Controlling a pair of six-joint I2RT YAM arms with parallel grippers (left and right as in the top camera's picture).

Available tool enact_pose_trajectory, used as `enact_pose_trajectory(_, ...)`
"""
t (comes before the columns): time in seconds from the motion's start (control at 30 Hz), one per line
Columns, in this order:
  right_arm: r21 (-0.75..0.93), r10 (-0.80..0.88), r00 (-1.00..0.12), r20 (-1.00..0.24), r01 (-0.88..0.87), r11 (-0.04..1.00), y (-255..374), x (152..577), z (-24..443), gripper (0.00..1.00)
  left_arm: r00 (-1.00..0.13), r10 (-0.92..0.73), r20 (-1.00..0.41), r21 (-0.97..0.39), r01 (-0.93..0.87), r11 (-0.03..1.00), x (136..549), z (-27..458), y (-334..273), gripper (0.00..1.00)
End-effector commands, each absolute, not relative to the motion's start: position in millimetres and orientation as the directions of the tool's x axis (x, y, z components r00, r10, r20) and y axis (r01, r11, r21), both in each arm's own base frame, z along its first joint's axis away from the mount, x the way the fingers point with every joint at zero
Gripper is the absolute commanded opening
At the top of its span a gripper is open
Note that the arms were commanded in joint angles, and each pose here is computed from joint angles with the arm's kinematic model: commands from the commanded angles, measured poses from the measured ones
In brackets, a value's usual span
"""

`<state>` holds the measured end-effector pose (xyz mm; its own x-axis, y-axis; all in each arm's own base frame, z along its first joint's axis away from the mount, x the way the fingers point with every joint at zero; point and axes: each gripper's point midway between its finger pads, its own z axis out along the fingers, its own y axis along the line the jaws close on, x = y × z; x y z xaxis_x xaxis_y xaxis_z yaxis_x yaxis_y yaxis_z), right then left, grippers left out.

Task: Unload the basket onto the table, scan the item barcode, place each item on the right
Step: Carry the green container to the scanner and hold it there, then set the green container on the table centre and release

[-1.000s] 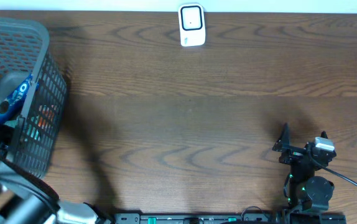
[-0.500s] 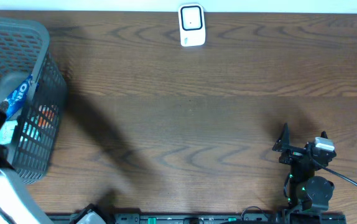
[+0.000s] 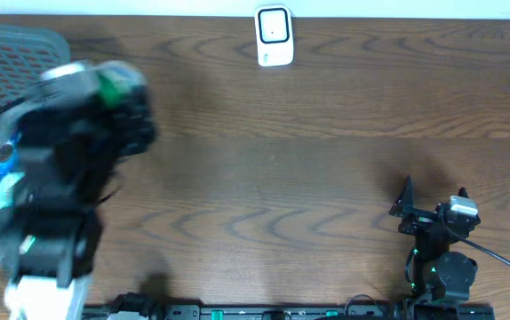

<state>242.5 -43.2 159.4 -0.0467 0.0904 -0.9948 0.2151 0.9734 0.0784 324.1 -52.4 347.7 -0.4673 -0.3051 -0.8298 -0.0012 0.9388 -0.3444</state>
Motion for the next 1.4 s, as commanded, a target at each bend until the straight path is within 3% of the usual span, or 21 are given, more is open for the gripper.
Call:
enact_pose_trajectory(0.0,0.084,0.096,-0.045,-0.994,0.217,0.973,-44.0,242.1,159.2,0.99,-0.596,-0.196,-0.779,-0.249,0.006,0.968,353.1,295.2,-93.7,0.69)
enact_pose_trajectory(0.3,0.084,0.096,-0.045,-0.994,0.217,0.972,-44.0,242.1,159.3,0.99,-0.86,0.037,-0.51,-0.106,0.105,0.989,368.1,137.6,-183.4,0.69)
enact_pose_trajectory(0.5,0.084,0.096,-0.045,-0.994,0.217,0.972,-44.0,242.1,159.2,0.99,-0.901,0.113,-0.419,-0.058,0.151,0.987,365.5,80.6,-206.1,0.69)
enact_pose_trajectory(0.9,0.084,0.096,-0.045,-0.994,0.217,0.972,-44.0,242.1,159.2,0.99,-0.904,0.247,-0.348,0.006,0.261,0.965,363.7,20.6,-223.8,0.69)
enact_pose_trajectory(1.03,0.084,0.096,-0.045,-0.994,0.217,0.973,-44.0,242.1,159.2,0.99,-0.911,0.256,-0.323,0.01,0.267,0.964,358.0,12.4,-223.6,0.7)
enact_pose_trajectory(1.17,0.084,0.096,-0.045,-0.994,0.217,0.973,-44.0,242.1,159.2,0.99,-0.897,0.306,-0.319,0.025,0.315,0.949,353.4,23.0,-224.9,0.98)
enact_pose_trajectory(1.27,0.084,0.096,-0.045,-0.994,0.217,0.973,-44.0,242.1,159.2,0.99,-0.867,0.334,-0.369,0.025,0.35,0.936,357.5,61.9,-227.6,0.98)
enact_pose_trajectory(1.37,0.084,0.096,-0.045,-0.994,0.217,0.973,-44.0,242.1,159.2,0.99,-0.812,0.332,-0.48,0.008,0.375,0.927,363.7,129.9,-231.9,0.98)
